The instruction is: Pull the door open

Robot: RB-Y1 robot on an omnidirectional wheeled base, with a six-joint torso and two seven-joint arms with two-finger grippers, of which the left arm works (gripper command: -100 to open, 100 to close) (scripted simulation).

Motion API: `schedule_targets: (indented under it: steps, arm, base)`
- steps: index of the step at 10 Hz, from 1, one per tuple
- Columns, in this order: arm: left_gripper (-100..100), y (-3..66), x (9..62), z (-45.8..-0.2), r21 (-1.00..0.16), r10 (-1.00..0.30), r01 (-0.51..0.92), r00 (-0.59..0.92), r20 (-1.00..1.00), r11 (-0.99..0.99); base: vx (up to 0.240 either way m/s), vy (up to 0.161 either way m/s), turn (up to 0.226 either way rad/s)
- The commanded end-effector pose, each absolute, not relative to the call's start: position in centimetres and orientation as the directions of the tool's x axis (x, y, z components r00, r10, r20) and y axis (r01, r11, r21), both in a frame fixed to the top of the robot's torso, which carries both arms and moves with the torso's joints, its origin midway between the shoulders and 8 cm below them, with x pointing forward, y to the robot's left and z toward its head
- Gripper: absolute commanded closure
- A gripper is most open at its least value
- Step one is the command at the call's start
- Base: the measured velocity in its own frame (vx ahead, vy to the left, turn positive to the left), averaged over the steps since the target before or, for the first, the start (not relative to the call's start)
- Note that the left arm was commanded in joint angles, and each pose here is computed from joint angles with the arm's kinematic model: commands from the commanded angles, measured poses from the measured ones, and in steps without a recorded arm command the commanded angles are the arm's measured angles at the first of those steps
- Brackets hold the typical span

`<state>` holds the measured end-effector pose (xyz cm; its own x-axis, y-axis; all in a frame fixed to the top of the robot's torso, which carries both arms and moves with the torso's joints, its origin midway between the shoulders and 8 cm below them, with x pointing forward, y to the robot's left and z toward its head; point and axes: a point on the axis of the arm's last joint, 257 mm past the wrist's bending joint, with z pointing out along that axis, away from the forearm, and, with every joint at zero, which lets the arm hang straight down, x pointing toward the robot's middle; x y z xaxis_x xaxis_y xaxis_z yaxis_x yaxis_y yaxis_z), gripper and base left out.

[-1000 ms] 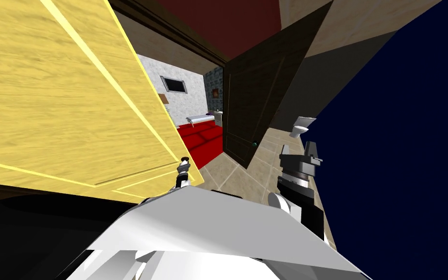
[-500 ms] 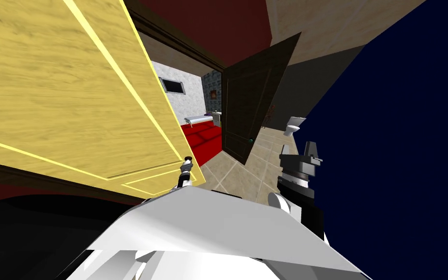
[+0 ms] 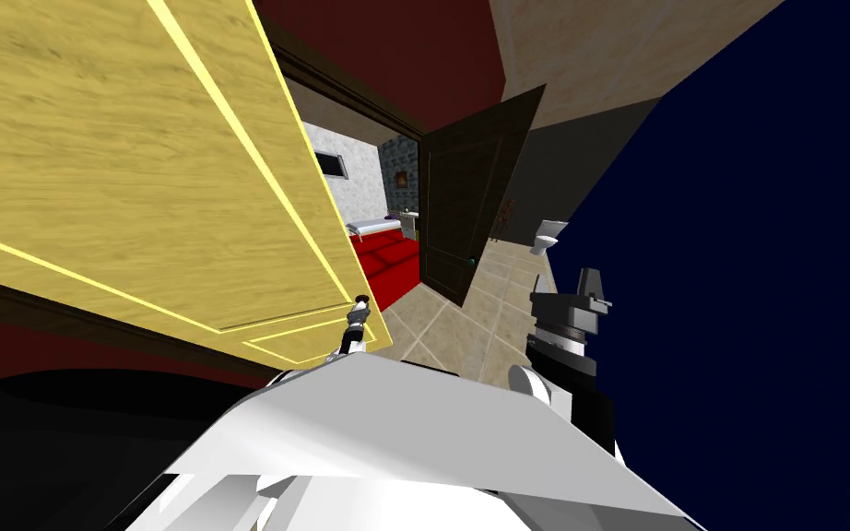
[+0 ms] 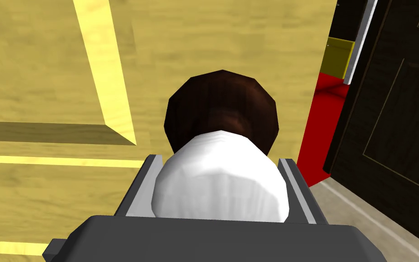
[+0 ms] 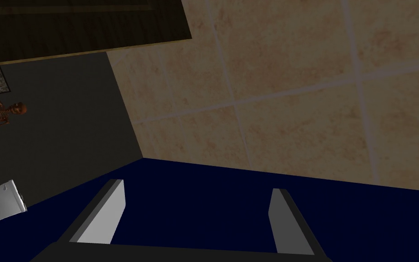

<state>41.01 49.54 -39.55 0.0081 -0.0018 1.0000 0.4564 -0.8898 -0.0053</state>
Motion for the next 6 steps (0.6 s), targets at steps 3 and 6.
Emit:
schedule_targets:
  steps: [3, 6]
  arm:
    - [100, 48.8, 41.6, -39.4, -0.002, 0.000, 0.431, 0.006, 1.000, -0.902]
    - [100, 47.5, 42.0, -39.4, -0.002, 0.001, 0.383, 0.006, 1.000, -0.924]
  base:
    - [-0.140, 0.015, -0.050]
    - [-0.193, 0.022, -0.065]
